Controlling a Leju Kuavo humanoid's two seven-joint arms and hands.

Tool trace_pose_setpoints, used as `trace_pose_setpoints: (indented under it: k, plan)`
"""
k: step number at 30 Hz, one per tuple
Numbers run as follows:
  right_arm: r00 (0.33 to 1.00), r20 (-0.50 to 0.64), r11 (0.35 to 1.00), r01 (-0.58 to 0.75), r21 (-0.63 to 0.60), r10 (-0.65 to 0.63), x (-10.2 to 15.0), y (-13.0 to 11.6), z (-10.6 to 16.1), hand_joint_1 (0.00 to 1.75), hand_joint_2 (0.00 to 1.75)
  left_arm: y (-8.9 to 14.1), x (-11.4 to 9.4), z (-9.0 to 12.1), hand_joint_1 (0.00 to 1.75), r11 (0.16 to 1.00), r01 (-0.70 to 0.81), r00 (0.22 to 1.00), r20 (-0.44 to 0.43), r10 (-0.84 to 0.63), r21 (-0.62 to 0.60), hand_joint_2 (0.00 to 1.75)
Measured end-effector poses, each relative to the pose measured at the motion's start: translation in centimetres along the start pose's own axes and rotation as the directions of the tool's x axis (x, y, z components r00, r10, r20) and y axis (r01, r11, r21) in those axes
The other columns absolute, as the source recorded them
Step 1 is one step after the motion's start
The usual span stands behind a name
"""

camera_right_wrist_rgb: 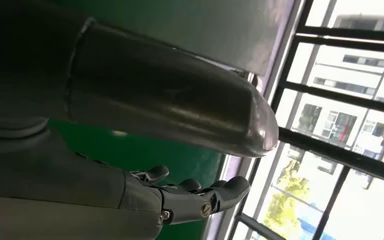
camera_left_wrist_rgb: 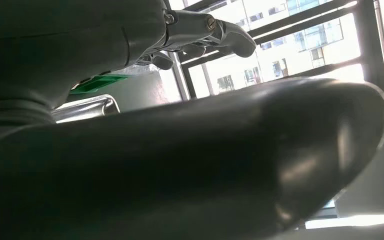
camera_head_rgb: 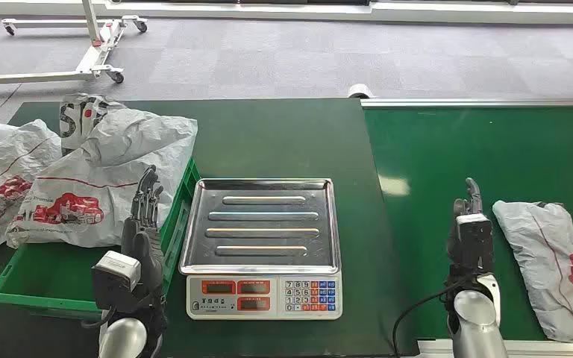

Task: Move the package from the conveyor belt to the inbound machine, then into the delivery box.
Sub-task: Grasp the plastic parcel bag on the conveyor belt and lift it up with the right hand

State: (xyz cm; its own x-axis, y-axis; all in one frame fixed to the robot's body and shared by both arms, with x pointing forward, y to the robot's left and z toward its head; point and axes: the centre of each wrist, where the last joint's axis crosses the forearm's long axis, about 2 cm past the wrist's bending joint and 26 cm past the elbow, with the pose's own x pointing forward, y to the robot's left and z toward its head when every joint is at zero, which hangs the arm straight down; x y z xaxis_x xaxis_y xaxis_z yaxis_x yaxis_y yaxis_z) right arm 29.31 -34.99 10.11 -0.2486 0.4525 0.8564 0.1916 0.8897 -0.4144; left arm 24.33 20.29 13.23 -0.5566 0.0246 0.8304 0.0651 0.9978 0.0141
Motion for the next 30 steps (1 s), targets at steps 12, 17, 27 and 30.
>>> trace_pose_setpoints:
  k: [12,17,27,30]
  plan:
    - [0.996,-0.073,0.998,-0.05,-0.023,0.048,-2.3,-2.6,0.6,0.0,0.0,0.0,-0.1,0.0,0.0,1.0,-0.006,1.0,-0.006,0.006,0.001,0.0]
    - [0.995,-0.085,0.998,-0.053,-0.02,0.051,-2.7,-2.7,0.8,0.0,0.0,0.0,-0.1,0.1,0.0,1.0,-0.006,1.0,-0.008,0.006,0.0,0.0]
    - [0.994,-0.094,0.998,-0.054,-0.018,0.052,-2.9,-2.7,0.9,0.0,0.0,0.0,-0.2,0.1,0.0,1.0,-0.007,1.0,-0.009,0.007,-0.001,0.0]
    - [0.994,-0.094,0.998,-0.054,-0.018,0.052,-2.9,-2.7,0.9,0.0,0.0,0.0,-0.2,0.1,0.0,1.0,-0.007,1.0,-0.009,0.007,-0.001,0.0]
